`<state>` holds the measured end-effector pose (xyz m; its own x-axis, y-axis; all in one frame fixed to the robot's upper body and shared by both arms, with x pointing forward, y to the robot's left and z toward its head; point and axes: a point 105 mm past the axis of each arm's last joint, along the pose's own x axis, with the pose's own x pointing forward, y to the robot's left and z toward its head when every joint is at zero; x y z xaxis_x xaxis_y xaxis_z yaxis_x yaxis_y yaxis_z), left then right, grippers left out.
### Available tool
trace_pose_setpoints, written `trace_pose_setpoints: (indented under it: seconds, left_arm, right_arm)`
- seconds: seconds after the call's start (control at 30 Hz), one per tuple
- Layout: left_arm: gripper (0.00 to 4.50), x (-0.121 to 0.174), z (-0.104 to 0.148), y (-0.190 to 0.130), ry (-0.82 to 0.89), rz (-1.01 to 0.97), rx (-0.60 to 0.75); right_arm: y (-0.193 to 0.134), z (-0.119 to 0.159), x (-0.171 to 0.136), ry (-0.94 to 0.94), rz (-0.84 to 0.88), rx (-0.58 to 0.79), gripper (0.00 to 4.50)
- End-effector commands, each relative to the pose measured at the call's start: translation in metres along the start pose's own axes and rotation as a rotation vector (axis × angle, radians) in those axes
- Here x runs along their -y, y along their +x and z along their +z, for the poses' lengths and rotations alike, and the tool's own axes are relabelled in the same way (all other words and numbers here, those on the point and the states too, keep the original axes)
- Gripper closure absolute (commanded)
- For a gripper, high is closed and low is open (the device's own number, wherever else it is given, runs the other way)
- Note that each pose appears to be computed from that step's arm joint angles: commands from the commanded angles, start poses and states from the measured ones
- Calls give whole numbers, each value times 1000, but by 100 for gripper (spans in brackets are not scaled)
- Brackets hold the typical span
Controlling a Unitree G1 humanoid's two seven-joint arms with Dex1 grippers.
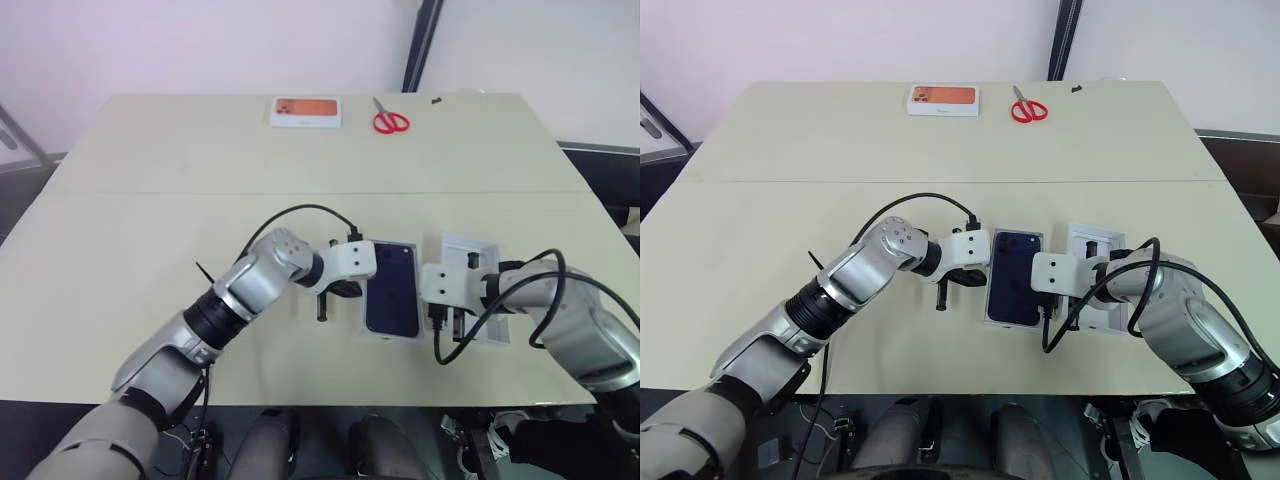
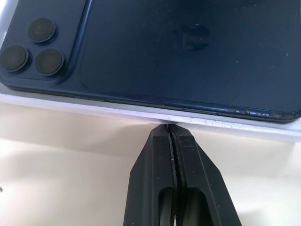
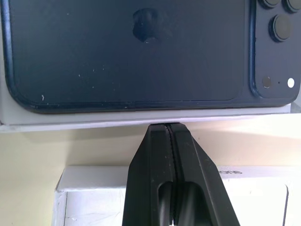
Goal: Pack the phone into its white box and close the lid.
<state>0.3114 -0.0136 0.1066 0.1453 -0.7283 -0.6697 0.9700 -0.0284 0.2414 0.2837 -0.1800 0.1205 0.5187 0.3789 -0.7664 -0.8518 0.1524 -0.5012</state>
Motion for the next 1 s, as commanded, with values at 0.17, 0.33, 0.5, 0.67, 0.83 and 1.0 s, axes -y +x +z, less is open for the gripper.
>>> trace_pose_setpoints:
  seconds: [0.17, 0.33, 0.5, 0.67, 0.83, 1.0]
  left_arm:
    - [444, 18, 18, 12, 70, -84, 40]
    - [444, 17, 19, 11, 68, -79, 40]
    - [444, 18, 20, 11, 75, -89, 42]
    - [444, 22, 21, 13, 92, -110, 42]
    - [444, 17, 16, 8, 82, -91, 36]
    - [444, 8, 9, -9, 43, -49, 41]
  right_arm:
    - [-9, 15, 4, -56, -28, 54, 450]
    - [-8, 12, 7, -61, -31, 45, 450]
    - [-8, 12, 9, -64, -33, 44, 450]
    - [-10, 10, 14, -64, -47, 38, 450]
    - [-15, 8, 19, -60, -64, 33, 450]
    - [-31, 14, 35, -11, -120, 76, 450]
